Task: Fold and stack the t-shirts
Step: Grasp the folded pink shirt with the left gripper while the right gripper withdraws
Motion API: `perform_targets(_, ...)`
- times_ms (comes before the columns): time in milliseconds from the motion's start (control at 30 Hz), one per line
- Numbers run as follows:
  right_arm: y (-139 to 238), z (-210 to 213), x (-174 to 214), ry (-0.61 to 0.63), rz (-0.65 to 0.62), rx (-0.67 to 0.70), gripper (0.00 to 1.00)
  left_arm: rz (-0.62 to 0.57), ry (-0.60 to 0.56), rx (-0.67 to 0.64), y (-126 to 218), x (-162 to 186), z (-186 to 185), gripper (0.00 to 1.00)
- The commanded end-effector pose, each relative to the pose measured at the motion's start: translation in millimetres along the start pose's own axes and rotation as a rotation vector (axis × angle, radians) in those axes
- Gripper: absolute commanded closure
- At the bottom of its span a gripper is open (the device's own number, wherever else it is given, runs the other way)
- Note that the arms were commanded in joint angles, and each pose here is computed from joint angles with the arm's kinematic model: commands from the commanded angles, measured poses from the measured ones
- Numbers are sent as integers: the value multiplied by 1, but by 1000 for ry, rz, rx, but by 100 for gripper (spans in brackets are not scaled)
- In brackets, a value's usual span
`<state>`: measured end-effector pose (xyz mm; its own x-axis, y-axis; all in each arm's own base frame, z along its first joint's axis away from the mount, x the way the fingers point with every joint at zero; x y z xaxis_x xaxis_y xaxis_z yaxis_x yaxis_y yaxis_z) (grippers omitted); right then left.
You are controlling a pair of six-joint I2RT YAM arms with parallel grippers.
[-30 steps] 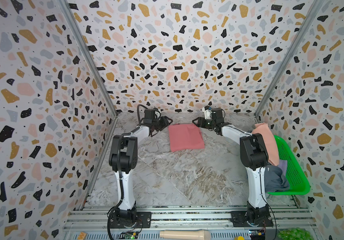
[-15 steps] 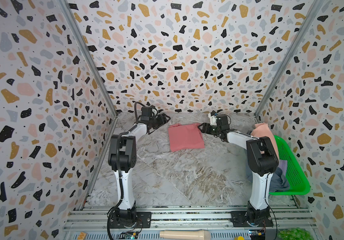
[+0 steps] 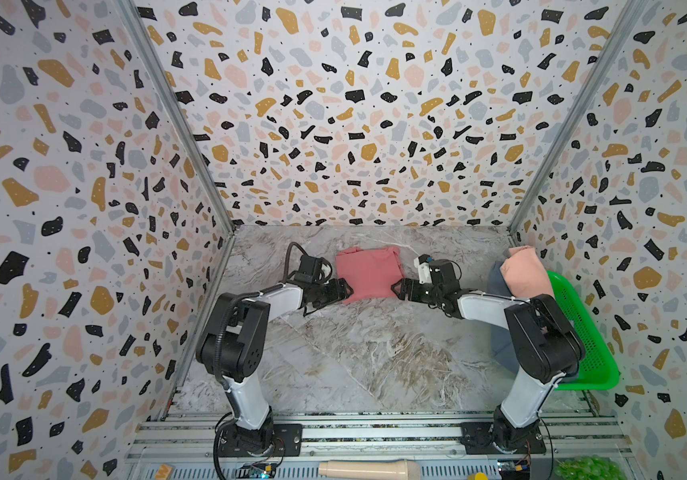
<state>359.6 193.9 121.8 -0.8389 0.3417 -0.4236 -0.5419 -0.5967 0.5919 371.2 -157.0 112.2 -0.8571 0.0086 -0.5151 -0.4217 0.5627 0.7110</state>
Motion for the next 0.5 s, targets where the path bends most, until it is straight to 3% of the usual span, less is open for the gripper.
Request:
perform_targets(0, 17, 19, -9, -22, -78, -88, 5, -43, 2, 40, -5, -3, -6, 20)
perform_targets(167, 16, 10, -4, -30, -67, -57, 6, -37, -27, -42, -11, -9, -5, 22)
perform_targets(300, 26, 7, -4, -18, -94, -30, 6, -80, -158, -244, 18, -27, -16, 20)
perform_targets(467, 48, 6, -15, 4, -143, -20, 6, -118, -284, -295, 26, -43, -50, 17)
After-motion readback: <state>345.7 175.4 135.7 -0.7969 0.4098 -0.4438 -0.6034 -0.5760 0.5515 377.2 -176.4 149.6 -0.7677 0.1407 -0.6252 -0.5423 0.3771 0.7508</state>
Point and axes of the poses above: each gripper's point midway between its finger pads, its own y axis back along the fingers, its own z axis along the line the jaws close on, x = y × z, the point moved 7 cm from there along y, back along the fingers, and after that the axes turned 15 degrees about -y, right-handed, at the moved point
